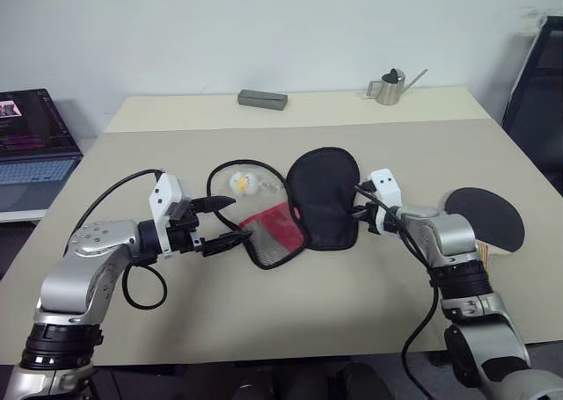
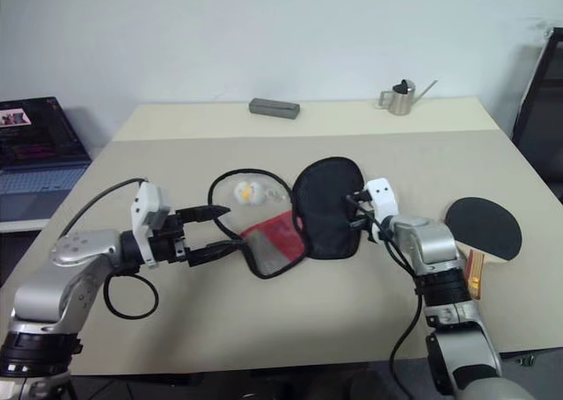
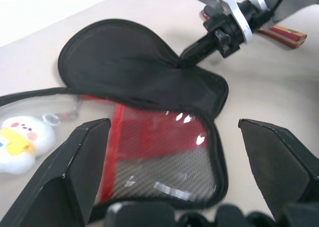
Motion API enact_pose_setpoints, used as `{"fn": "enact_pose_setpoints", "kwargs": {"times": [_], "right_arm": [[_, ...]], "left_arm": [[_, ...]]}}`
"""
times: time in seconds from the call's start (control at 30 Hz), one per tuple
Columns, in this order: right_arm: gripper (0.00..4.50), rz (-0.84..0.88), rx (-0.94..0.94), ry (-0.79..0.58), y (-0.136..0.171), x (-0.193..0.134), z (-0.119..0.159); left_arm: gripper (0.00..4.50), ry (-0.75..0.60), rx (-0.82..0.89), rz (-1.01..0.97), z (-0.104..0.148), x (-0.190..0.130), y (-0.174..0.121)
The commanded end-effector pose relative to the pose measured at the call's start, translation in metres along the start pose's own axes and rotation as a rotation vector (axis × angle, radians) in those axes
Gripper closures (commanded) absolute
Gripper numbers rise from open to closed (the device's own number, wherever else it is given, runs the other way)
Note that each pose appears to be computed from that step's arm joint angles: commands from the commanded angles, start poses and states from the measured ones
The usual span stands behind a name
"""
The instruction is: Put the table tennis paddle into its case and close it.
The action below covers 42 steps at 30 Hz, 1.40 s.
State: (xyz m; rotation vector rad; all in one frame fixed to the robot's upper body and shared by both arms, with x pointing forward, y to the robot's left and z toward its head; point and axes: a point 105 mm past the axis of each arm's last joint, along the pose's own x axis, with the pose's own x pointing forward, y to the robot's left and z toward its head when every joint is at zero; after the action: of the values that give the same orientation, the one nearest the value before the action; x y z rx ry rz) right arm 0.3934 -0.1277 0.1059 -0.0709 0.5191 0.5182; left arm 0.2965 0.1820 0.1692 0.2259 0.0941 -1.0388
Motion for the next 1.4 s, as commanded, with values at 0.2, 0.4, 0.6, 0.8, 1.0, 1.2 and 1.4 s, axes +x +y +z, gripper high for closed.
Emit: {"fn": "enact_pose_setpoints", "kwargs": {"times": [0.2, 0.4, 0.6, 0.8, 1.0, 1.2, 1.4], "right_arm": [[4.46, -0.019, -0.101, -0.037, -0.017, -0.004, 0.023], [4.46, 0.000, -0.147, -0.036, -0.015, 0.000, 0.025], [3.52, -0.023, -0.138, -0.064, -0.018, 0.001, 0.029], [2.18, -0.089, -0.168, -0.097, -0.031, -0.003, 0.036], [2.18, -0.134, -0.181, -0.142, -0.045, -0.019, 0.043], [2.18, -0.116, -0.156, -0.196, -0.049, -0.049, 0.045], [0.78, -0.121, -0.121, -0.203, -0.043, -0.080, 0.029]], "left_arm": [[0.00, 0.001, 0.049, -0.012, 0.009, -0.002, 0.000], [0.00, 0.001, 0.049, -0.011, 0.009, -0.002, 0.000], [0.00, 0.001, 0.049, -0.008, 0.008, -0.002, 0.000], [0.00, 0.000, 0.048, -0.010, 0.008, -0.001, 0.000], [0.00, -0.002, 0.048, -0.015, 0.008, 0.000, -0.001], [0.00, -0.018, 0.050, -0.048, 0.012, 0.003, -0.005], [0.00, -0.044, 0.075, -0.114, 0.024, 0.014, -0.011]]}}
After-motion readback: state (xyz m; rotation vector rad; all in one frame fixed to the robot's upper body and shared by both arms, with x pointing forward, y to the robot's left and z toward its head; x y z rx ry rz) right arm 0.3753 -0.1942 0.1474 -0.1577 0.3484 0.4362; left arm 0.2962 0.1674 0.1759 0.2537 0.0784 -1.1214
